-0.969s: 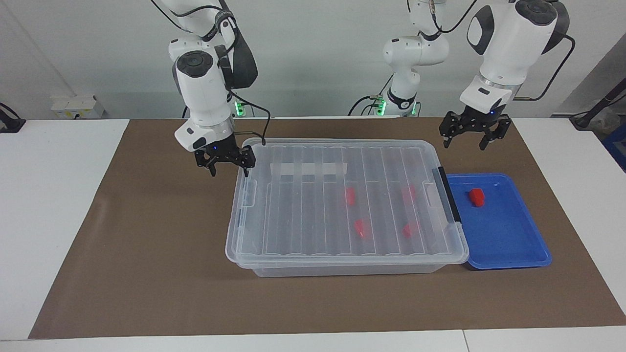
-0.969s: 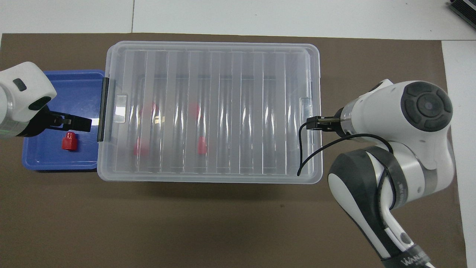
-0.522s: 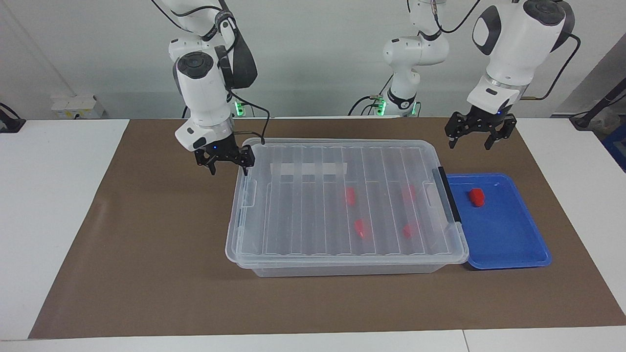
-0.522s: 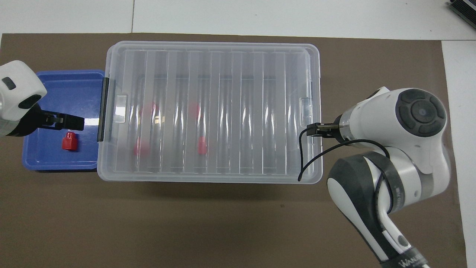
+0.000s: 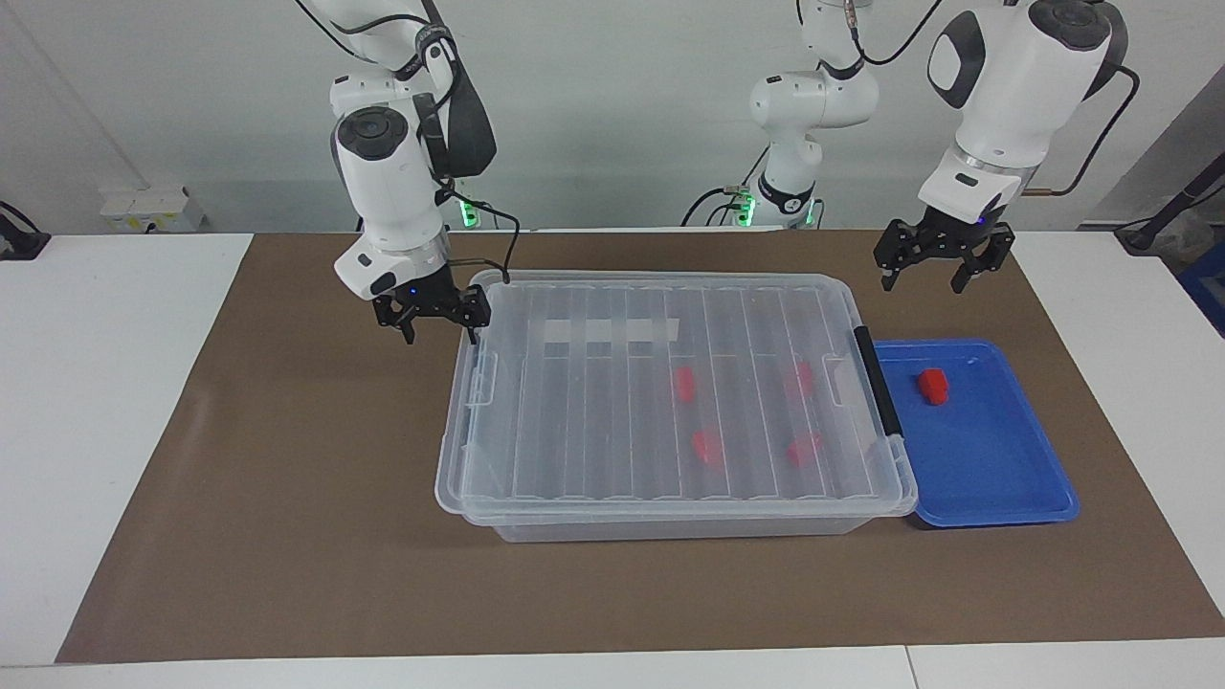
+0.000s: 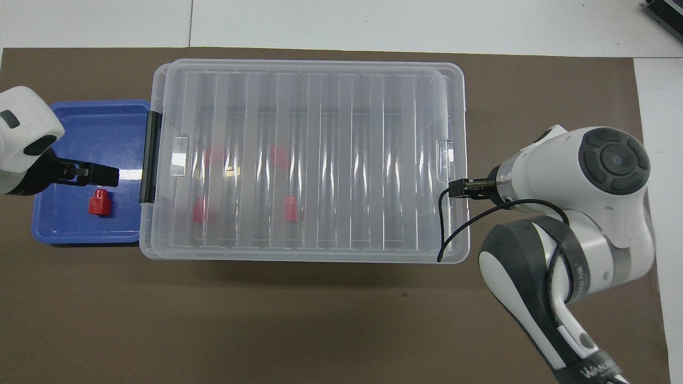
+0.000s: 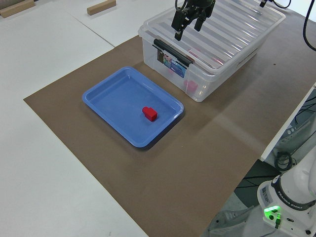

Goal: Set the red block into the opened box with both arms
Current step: 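Slide the clear lid away from the blue tray with the right gripper, then grasp the red block with the left gripper while the right gripper withdraws, then carry the red block into the opened box with the left gripper, then open the left gripper to drop the block and lift it away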

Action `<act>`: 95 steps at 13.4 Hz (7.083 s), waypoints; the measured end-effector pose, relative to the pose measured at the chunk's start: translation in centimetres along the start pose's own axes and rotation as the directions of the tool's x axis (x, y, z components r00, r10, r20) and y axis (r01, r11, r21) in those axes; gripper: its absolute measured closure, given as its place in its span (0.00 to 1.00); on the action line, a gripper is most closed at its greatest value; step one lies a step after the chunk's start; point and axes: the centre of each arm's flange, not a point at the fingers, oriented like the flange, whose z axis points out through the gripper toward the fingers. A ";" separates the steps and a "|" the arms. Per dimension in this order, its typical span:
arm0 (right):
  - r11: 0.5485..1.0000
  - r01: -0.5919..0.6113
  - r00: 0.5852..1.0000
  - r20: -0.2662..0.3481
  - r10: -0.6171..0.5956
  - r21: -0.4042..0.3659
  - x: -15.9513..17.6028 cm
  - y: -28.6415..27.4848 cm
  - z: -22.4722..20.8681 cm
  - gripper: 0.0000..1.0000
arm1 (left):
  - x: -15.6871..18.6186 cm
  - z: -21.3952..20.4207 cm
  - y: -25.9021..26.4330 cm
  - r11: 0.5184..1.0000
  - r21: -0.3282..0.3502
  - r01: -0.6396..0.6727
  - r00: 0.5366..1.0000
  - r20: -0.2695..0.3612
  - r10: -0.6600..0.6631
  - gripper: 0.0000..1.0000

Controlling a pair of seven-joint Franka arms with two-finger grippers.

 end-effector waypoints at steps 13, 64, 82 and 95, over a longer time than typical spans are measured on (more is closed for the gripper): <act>0.960 0.282 0.958 0.048 -0.281 -0.002 1.1 14.0 0.4 0.00 | -0.3 0.4 -1.1 1.000 0.001 0.027 1.000 0.013 -0.027 0.00; 0.994 -0.107 0.993 0.041 0.108 -0.025 0.8 8.6 -16.0 0.00 | 2.6 18.4 12.9 0.841 -0.096 0.533 0.846 0.041 -0.531 0.66; 0.991 -0.132 0.991 0.000 0.132 -0.013 1.6 12.3 -14.8 0.32 | 2.0 26.2 15.7 0.873 -0.054 0.485 0.874 0.066 -0.481 0.13; 0.976 -0.218 0.970 -0.116 0.216 -0.005 4.8 19.6 -2.3 0.99 | 3.4 -1.9 -3.1 0.989 0.040 0.142 0.983 0.110 -0.146 0.00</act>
